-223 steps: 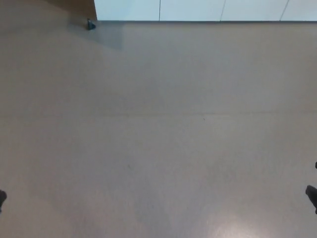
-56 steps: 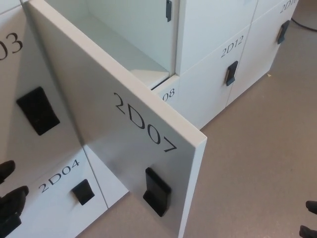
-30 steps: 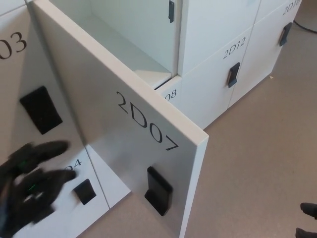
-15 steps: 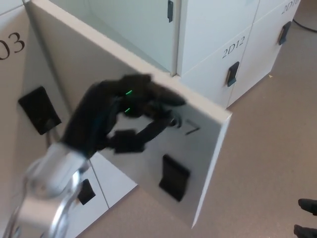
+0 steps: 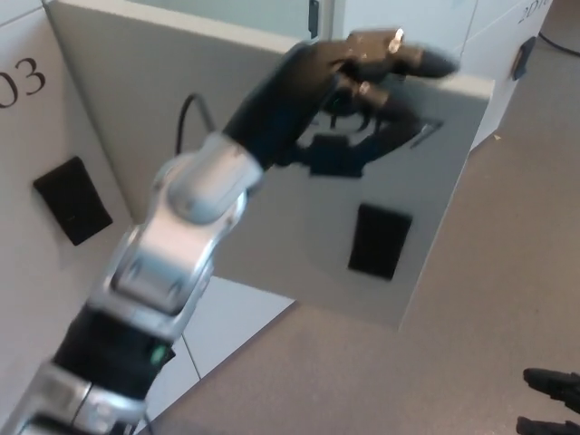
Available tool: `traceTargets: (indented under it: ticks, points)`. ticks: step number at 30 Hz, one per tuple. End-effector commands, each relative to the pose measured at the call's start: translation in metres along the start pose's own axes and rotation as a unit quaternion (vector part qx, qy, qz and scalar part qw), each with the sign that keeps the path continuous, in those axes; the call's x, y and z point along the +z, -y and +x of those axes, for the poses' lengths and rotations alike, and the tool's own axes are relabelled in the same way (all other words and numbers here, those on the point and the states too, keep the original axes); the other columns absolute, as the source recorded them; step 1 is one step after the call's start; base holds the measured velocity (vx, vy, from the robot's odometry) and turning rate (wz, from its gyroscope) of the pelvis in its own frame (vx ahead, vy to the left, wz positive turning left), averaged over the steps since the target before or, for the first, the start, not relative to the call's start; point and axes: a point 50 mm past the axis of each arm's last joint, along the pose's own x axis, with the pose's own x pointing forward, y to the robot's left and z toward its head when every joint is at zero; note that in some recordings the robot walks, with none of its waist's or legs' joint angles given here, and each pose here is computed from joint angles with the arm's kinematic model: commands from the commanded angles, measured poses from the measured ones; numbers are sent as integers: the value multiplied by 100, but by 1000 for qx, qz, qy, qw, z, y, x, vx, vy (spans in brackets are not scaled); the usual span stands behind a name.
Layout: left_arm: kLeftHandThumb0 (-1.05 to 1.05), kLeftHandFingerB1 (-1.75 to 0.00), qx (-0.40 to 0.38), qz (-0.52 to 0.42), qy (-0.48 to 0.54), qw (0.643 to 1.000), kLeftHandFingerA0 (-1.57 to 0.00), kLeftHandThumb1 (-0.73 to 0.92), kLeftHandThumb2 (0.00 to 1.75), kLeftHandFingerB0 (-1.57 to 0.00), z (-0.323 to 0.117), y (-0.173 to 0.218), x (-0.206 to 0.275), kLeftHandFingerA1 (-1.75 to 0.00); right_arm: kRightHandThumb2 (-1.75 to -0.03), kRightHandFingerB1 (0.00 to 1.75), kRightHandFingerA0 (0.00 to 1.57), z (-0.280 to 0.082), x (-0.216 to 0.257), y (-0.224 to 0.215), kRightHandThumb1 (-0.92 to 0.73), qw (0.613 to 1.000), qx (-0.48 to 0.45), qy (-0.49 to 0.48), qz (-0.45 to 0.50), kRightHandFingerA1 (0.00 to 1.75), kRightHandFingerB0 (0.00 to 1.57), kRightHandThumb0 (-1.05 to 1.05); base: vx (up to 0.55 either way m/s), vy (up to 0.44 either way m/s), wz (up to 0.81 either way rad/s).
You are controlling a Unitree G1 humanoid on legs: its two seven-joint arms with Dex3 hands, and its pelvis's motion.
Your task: The robot walks towards an open cabinet and lifts its left hand to push the door towards the right to close it.
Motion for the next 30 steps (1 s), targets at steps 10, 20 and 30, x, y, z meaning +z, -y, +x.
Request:
traceTargets:
  ticks: [10,20,30]
  points:
    - [-54,-47,124,364,-369,846,-48,55,83,-34,9,-174,-25,-55,-59,49,77,-64,25,-26,-65,995,30,96,-27,56,61,-16,0,0,0]
    - [-48,-34,136,343,-395,841,-45,65,59,-36,-31,-194,-47,-38,-58,50,78,-53,41,-19,-64,993,32,111,-26,57,63,-15,0,0,0]
    - [-58,-44,101,442,-495,741,-34,57,89,-24,-117,-230,-74,-50,-59,50,77,-49,41,-20,-64,992,49,106,-44,58,61,-16,0,0,0]
